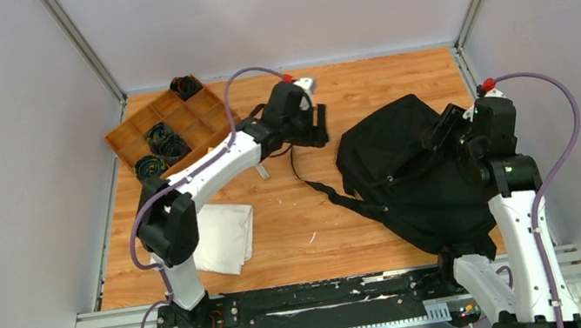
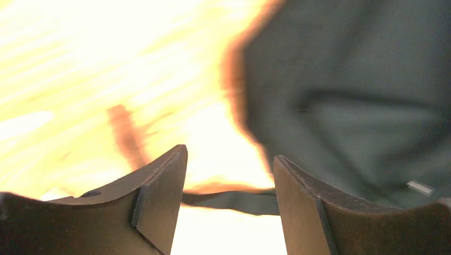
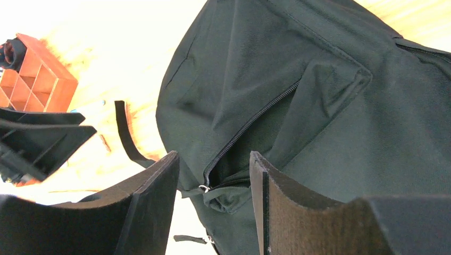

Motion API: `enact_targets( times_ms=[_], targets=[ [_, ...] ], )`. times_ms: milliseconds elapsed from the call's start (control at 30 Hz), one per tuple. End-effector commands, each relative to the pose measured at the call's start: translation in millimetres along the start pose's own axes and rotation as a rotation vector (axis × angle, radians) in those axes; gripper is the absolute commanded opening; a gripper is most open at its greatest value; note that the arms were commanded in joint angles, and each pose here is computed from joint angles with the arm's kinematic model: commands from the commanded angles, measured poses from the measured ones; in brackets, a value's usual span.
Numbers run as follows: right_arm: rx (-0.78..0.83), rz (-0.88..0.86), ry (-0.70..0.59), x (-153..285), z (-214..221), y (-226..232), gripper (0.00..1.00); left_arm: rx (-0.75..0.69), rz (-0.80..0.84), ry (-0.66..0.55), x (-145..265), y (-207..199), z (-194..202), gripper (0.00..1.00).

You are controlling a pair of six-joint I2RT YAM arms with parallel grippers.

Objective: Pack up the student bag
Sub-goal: Place the stationery in the student bag, then pick up the stationery from the center of the board.

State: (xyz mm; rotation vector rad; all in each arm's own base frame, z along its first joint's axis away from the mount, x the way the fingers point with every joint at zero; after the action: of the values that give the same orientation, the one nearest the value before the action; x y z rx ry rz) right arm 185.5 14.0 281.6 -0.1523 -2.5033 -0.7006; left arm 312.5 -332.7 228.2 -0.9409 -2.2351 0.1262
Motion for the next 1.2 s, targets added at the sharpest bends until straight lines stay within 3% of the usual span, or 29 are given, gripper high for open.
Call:
enact_targets(
  times_ms=[0,67,200,333,667,967,1167],
  targets=[
    [0.031,-0.081,0.011,1.6,-6.1,12.7,0.55,0.096,-0.628,0.045,26.5,93.9,34.1,0.67],
    [0.020,-0.089,0.024,-4.4,-3.0,12.1,0.55,0.116,-0.771,0.062,35.9,110.6,47.3,0.68],
    [0.002,-0.112,0.053,-13.5,3.3,11.9,0.55,0.245,-0.852,0.095,33.5,129.3,68.7,0.69],
    [0.009,-0.112,0.067,-15.2,6.4,10.3,0.55,0.328,-0.849,0.126,24.5,144.9,84.5,0.75],
    [0.009,-0.105,0.080,-16.0,11.3,7.5,0.55,0.523,-0.812,0.162,-3.9,168.1,125.1,0.63],
    [0.019,-0.134,0.067,-6.6,6.6,12.7,0.56,0.460,-0.685,0.156,0.4,154.8,109.1,0.23],
    [0.014,-0.335,0.128,-9.0,4.3,34.3,0.55,0.341,-0.332,0.100,22.7,108.2,66.2,0.13]
  ],
)
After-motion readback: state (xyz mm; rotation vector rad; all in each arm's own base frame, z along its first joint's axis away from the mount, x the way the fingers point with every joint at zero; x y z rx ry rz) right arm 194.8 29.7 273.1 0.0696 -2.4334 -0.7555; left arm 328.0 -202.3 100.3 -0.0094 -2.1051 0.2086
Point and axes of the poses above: each gripper's point midway between its finger pads, its own x axis back along the fingers, its own y axis along the line the jaws close on, z = x × y, the point moved 8 cm from there along x, back along the fingers, and after that the axes turned 1 degree about -x, right-handed, at the moved point
